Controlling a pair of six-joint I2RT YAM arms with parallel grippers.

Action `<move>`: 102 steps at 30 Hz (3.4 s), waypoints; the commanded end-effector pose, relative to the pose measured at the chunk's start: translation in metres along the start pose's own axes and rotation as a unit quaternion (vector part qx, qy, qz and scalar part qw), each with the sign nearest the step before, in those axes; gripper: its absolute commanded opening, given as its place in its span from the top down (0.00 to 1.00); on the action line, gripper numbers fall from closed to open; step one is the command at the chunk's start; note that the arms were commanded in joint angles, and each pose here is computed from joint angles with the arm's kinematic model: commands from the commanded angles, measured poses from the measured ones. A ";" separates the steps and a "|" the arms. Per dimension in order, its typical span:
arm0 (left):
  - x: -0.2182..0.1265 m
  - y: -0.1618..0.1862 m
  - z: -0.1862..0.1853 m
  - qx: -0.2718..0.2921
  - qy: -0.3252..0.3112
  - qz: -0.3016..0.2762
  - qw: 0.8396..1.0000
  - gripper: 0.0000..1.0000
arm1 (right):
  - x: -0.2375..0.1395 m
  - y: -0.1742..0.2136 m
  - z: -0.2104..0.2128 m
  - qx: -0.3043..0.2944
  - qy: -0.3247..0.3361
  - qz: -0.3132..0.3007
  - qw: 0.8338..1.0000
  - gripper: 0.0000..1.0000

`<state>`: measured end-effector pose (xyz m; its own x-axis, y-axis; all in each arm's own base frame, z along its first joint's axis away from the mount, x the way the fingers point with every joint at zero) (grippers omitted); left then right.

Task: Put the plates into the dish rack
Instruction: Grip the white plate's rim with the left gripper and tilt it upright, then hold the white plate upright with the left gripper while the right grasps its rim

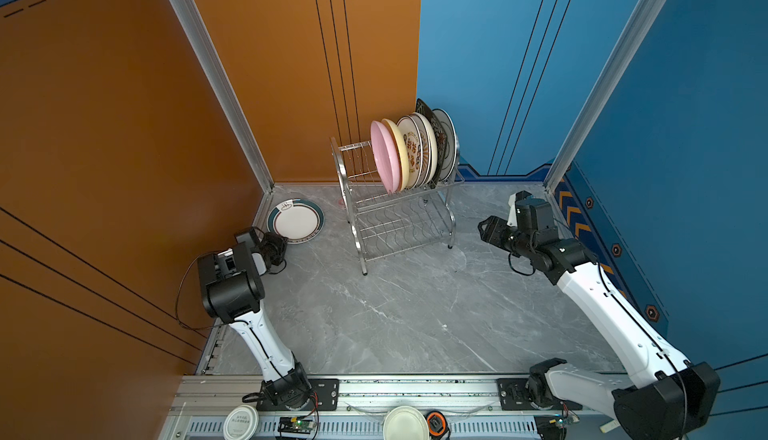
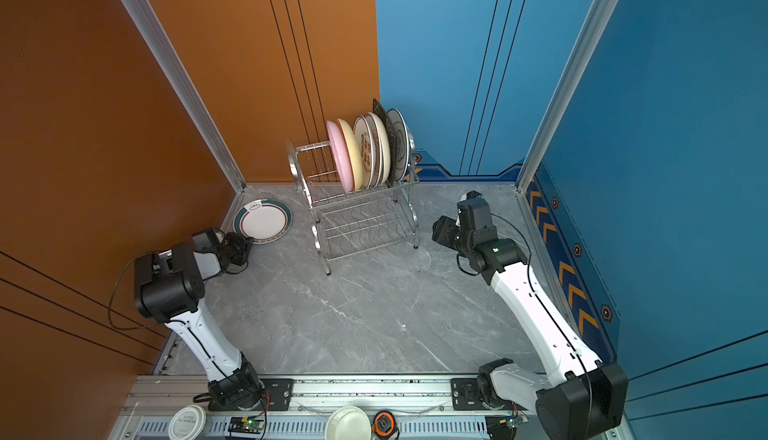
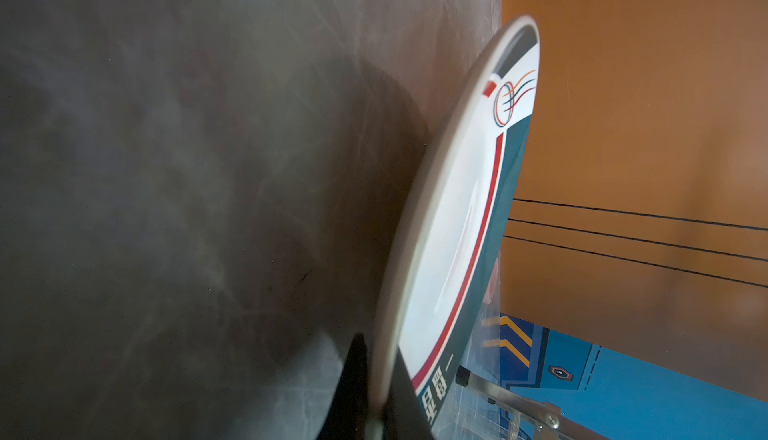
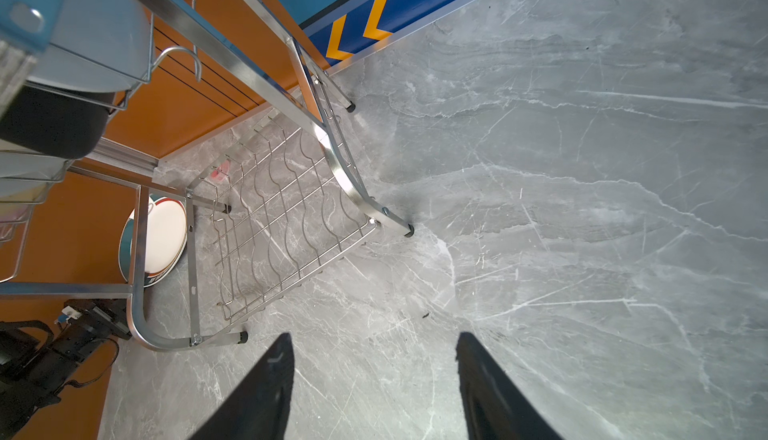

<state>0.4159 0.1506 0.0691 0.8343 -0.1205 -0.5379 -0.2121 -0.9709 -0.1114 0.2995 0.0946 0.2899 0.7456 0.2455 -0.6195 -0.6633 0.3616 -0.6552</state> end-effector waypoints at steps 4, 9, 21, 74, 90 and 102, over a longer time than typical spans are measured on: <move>-0.025 0.012 -0.006 -0.001 0.012 0.018 1.000 1.00 | 0.002 0.007 0.003 0.006 -0.021 0.009 1.000 0.37; -0.061 0.027 -0.017 0.019 0.008 0.028 0.999 1.00 | 0.001 0.014 0.006 0.005 -0.040 0.023 0.999 0.37; -0.156 0.071 -0.032 0.063 0.004 0.037 0.997 1.00 | -0.001 0.033 0.026 -0.019 -0.103 0.071 0.992 0.37; -0.302 0.205 -0.049 0.079 0.060 0.138 0.985 1.00 | -0.032 0.108 0.144 -0.164 -0.322 0.221 0.906 0.08; -0.324 0.242 -0.058 0.092 0.130 0.276 0.948 1.00 | -0.005 0.128 0.186 -0.109 -0.373 0.233 0.892 0.06; -0.328 0.248 -0.069 0.117 0.140 0.308 0.934 1.00 | 0.016 0.145 0.215 -0.072 -0.405 0.270 0.871 0.28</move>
<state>0.1270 -0.0587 0.2592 0.6340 -0.6754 -0.3768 -0.7278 -0.6858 0.0046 0.2284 0.3356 0.2605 0.0908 0.8850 -0.4566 -0.8948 -0.1287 -0.4275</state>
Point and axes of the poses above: each gripper's point midway between its finger pads, its own x axis out along the fingers, its own z axis along the line the jaws close on, y = z × x, the point moved 6 cm from there along -x, back along the fingers, and after that the axes turned 2 degrees about -x, right-handed, at the moved point
